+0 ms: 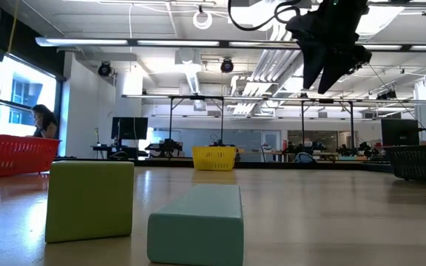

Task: Sort & place blocks by color
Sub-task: Put the green block into the yellow bin

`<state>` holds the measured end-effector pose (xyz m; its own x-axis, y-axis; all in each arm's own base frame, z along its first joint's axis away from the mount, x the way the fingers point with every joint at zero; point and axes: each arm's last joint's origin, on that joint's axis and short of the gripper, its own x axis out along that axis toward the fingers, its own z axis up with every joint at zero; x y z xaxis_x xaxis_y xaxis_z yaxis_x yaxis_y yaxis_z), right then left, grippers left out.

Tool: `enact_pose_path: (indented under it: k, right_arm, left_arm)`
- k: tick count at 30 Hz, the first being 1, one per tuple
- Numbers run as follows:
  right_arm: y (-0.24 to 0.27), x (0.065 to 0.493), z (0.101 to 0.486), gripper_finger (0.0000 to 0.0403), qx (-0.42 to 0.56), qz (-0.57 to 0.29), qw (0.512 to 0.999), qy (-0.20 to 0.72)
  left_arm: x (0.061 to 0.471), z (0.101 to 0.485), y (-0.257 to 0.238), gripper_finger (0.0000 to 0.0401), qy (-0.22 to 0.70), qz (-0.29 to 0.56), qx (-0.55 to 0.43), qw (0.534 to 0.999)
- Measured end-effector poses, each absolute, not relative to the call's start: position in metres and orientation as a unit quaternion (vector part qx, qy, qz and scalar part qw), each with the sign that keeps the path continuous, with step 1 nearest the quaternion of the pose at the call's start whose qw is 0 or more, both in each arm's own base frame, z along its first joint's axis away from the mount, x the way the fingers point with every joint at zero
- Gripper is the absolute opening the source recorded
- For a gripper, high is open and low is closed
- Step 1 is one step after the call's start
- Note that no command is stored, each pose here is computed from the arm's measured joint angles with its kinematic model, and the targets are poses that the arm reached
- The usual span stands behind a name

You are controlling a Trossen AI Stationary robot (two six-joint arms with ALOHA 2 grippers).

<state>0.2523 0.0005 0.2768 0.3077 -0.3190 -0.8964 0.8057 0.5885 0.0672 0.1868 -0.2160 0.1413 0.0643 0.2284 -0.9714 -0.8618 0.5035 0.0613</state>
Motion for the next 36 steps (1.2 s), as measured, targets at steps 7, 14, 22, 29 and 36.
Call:
enact_pose_path:
  k: [7, 14, 22, 29, 36]
  right_arm:
    - [0.003, 0.254, 0.277, 0.0197, 0.267, -0.362, 0.77, 0.453]
    - [0.017, 0.259, 0.28, 0.0197, 0.258, -0.341, 0.794, 0.431]
    - [0.035, 0.262, 0.281, 0.0197, 0.249, -0.314, 0.82, 0.409]
    - [0.045, 0.263, 0.269, 0.0197, 0.247, -0.297, 0.833, 0.396]
    - [0.049, 0.264, 0.258, 0.0197, 0.251, -0.287, 0.839, 0.388]
  left_arm:
    - [0.19, 0.153, -0.211, 0.0103, 0.528, 0.385, -0.282, 0.702]
    - [0.204, 0.177, -0.189, 0.0103, 0.48, 0.356, -0.251, 0.761]
    - [0.226, 0.202, -0.148, 0.0103, 0.457, 0.338, -0.179, 0.803]
    - [0.241, 0.217, -0.107, 0.0103, 0.458, 0.339, -0.12, 0.813]
    - [0.258, 0.225, -0.063, 0.0103, 0.456, 0.348, -0.074, 0.815]
